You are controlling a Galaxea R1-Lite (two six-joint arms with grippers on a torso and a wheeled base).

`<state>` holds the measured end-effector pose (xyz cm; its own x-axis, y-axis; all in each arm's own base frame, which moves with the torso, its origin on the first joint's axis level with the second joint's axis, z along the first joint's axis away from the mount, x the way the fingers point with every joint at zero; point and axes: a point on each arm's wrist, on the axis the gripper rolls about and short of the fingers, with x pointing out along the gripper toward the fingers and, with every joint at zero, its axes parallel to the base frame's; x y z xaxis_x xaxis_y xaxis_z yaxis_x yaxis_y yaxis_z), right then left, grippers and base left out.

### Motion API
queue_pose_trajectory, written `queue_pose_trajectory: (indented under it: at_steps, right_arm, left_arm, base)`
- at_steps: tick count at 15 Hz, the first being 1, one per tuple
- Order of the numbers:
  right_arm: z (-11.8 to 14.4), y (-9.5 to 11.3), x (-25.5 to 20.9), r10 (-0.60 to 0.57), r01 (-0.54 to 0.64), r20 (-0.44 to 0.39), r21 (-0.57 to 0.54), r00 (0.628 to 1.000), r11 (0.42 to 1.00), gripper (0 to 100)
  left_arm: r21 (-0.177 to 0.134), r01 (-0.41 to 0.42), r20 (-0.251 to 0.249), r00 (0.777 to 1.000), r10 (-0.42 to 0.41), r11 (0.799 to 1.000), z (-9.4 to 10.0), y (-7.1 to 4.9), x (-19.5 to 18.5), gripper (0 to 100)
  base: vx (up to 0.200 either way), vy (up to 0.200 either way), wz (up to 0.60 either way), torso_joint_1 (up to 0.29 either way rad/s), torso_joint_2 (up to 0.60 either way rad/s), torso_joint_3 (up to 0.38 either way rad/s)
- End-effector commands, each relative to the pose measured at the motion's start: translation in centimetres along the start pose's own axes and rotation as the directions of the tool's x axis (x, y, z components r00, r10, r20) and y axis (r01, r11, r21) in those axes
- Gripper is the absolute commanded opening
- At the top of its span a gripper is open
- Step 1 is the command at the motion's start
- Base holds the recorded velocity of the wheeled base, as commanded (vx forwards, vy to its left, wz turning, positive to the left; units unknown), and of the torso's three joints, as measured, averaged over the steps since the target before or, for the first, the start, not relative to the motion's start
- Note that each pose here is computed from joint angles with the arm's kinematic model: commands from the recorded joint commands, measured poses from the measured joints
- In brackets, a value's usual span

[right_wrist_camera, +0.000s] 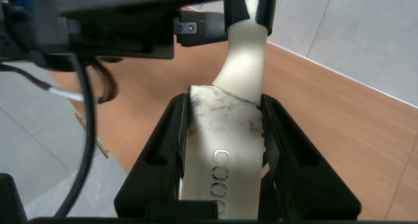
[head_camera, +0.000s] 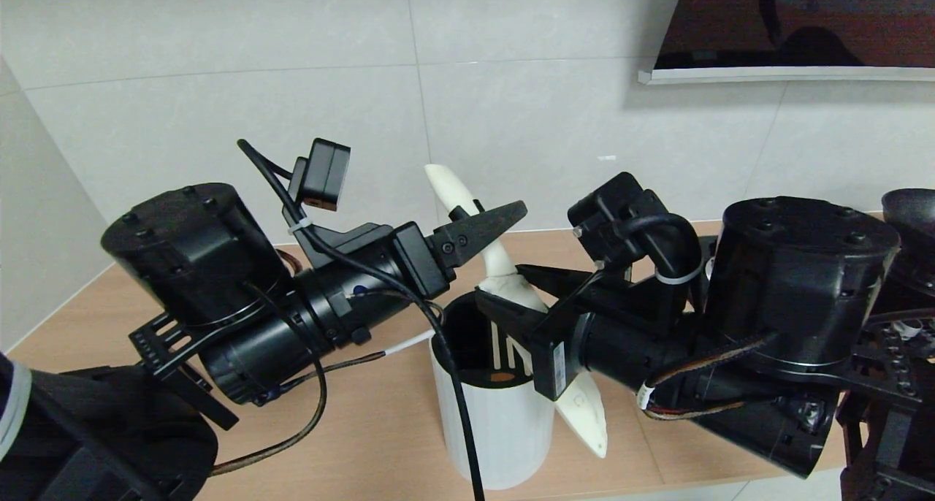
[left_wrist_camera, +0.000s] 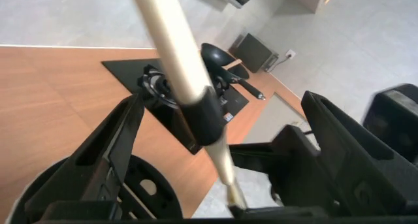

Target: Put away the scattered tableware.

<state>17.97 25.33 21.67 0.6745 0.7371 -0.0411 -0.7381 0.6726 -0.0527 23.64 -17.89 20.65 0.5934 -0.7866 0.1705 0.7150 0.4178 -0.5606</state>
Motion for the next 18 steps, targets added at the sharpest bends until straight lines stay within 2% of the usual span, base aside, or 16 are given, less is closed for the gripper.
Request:
queue_pose_trajectory:
  at_steps: [1,5,6,9,18]
  right_arm:
    - [-0.09,0.05,0.03,0.002,-0.002,-0.003,-0.001,1.0,1.0,0]
    - [-0.31,0.11,0.01,0.004,-0.004,-0.01,-0.003,1.0,1.0,0]
    - [-0.31,0.11,0.01,0.004,-0.004,-0.01,-0.003,1.0,1.0,0]
    - [-0.28,0.67,-0.11,0.02,-0.021,-0.01,-0.004,1.0,1.0,0]
    - [-0.13,0.6,-0.16,0.019,-0.019,-0.004,-0.002,1.0,1.0,0]
  left_arm:
    - [0.0,-0.001,0.003,1.0,0.001,1.0,0.03,0.04,0.14,100]
    - [-0.001,-0.012,-0.001,1.0,0.012,1.0,-0.22,0.32,0.34,100]
    - [-0.001,-0.014,-0.004,1.0,0.014,1.0,-0.29,0.39,0.38,0]
    - [0.001,-0.016,-0.002,1.0,0.016,1.0,-0.29,0.4,0.38,0]
    - [0.005,-0.012,0.006,1.0,0.012,1.0,-0.07,0.2,0.29,0]
  base:
    - [0.0,0.0,0.0,0.0,0.0,0.0]
    - [0.0,0.0,0.0,0.0,0.0,0.0]
    - [0.0,0.0,0.0,0.0,0.0,0.0]
    - [0.0,0.0,0.0,0.0,0.0,0.0]
    - [0.0,0.0,0.0,0.0,0.0,0.0]
